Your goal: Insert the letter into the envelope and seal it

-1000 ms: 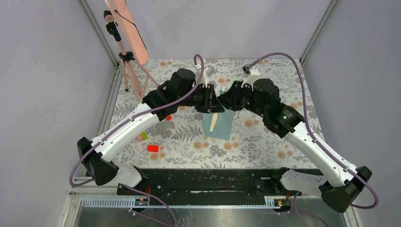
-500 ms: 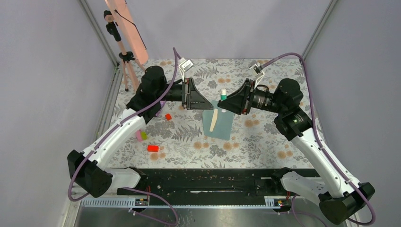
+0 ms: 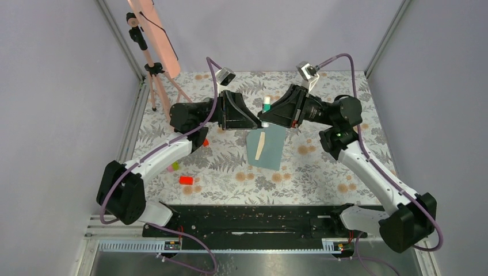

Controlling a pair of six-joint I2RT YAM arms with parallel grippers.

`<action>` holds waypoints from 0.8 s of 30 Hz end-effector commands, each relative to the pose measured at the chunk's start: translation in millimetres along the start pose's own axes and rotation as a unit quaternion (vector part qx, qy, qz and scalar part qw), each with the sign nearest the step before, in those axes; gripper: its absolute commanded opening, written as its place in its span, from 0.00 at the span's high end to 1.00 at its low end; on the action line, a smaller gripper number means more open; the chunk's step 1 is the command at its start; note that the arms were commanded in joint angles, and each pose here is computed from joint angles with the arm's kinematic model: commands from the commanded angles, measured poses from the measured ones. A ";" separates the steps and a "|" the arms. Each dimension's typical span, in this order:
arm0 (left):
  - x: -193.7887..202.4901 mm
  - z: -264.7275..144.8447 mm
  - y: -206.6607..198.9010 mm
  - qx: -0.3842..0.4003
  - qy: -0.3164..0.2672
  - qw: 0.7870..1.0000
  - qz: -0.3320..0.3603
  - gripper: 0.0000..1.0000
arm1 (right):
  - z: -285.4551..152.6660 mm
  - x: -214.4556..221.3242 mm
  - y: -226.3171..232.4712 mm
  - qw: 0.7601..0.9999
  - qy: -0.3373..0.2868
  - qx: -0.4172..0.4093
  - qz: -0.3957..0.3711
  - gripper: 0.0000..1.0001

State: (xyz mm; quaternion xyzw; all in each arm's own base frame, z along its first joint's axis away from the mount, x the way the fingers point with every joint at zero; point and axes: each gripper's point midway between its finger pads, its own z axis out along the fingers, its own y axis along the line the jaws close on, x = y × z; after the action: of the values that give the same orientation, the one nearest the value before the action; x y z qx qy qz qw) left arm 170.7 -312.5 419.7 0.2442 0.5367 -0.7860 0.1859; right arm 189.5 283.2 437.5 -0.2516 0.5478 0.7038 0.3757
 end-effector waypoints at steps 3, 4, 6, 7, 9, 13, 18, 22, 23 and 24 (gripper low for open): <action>8.2 4.1 -37.9 0.079 0.006 0.996 0.037 0.49 | 4.3 -30.6 28.0 0.993 -0.070 -0.093 0.014 1.00; 8.1 4.7 -36.9 0.079 0.006 0.996 0.036 0.49 | 4.6 -32.0 27.4 0.992 -0.075 -0.097 0.019 1.00; 7.4 5.7 -35.7 0.080 0.006 0.996 0.034 0.49 | 4.8 -32.9 25.9 0.991 -0.079 -0.101 0.028 1.00; 6.5 5.9 -35.2 0.081 0.003 0.996 0.033 0.50 | 5.1 -32.6 25.3 0.991 -0.079 -0.101 0.028 1.00; 5.1 6.8 -34.9 0.082 0.001 0.996 0.033 0.51 | 5.0 -31.9 24.6 0.992 -0.077 -0.100 0.030 1.00; 0.9 9.5 -32.3 0.083 -0.003 0.996 0.026 0.54 | 5.0 -31.6 25.6 0.991 -0.077 -0.106 0.032 1.00; -6.1 11.9 -29.3 0.088 -0.017 0.996 0.020 0.55 | 6.3 -30.3 28.8 0.989 -0.077 -0.119 0.040 1.00; -10.4 16.4 -34.3 0.097 -0.018 0.995 0.026 0.55 | 11.0 -25.3 27.7 0.989 -0.071 -0.124 0.048 1.00; -10.5 17.1 -35.2 0.099 -0.018 0.995 0.026 0.55 | 12.4 -23.7 27.0 0.988 -0.069 -0.125 0.050 1.00; -10.4 17.3 -35.7 0.100 -0.018 0.994 0.027 0.55 | 13.3 -22.6 26.9 0.988 -0.068 -0.126 0.053 1.00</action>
State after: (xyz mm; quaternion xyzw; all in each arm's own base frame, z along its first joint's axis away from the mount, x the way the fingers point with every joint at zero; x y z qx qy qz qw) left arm 167.6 -322.7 425.6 0.2326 0.5012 -0.8203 0.1476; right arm 192.3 285.5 466.4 -0.2041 0.4682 0.7926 0.3331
